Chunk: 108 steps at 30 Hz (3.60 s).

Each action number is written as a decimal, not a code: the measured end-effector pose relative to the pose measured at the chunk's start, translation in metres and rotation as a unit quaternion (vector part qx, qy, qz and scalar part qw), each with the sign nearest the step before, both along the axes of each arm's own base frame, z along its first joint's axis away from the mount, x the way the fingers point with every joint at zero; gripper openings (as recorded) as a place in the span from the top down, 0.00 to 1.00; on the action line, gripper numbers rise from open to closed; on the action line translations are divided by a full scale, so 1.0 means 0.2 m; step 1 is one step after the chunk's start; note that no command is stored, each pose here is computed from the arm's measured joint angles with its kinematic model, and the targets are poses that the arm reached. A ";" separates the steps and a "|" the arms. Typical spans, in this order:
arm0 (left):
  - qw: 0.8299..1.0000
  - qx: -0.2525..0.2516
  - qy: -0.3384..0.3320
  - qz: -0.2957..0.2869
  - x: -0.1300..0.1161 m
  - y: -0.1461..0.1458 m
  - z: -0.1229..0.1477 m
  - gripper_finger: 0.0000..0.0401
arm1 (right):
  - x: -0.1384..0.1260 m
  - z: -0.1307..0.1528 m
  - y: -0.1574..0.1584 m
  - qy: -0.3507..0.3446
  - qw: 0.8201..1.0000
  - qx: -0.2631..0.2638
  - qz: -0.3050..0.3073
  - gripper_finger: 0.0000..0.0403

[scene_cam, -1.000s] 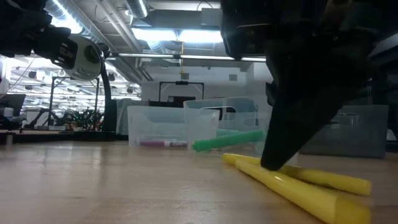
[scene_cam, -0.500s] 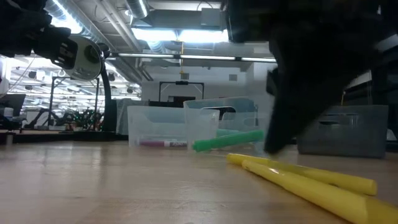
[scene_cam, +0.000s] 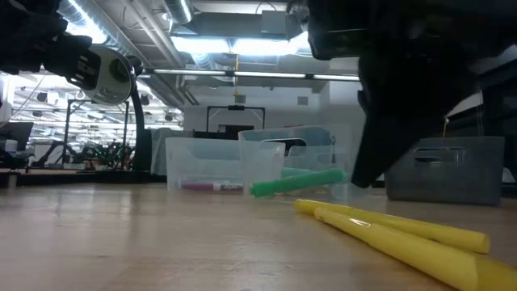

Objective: Pick & Place Markers
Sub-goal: Put the right yellow pen into the black bin

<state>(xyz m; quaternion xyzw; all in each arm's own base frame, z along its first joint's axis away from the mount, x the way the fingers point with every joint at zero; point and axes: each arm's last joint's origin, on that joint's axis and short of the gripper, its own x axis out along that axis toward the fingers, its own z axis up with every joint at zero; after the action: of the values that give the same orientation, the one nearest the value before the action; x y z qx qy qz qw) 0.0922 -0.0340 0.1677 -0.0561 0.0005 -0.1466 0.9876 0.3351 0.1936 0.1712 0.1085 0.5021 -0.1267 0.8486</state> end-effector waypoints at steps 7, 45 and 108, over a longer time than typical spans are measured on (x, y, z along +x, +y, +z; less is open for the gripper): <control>1.000 0.000 0.000 0.000 0.00 0.00 0.00 0.68 | 0.01 0.00 0.01 -0.011 1.000 0.005 0.002 0.72; 1.000 0.000 0.000 0.000 0.00 0.00 0.00 0.68 | -0.03 -0.17 -0.01 0.109 0.994 -0.005 -0.011 0.90; 1.000 0.000 0.000 0.000 0.00 0.00 0.00 0.68 | -0.22 0.21 -0.01 0.266 0.954 -0.114 -0.078 0.93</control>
<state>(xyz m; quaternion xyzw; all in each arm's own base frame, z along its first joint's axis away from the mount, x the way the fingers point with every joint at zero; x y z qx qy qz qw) 0.0922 -0.0340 0.1676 -0.0561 0.0005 -0.1464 0.9876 0.2916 0.1924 0.2131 0.0120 0.6820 -0.2727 0.6785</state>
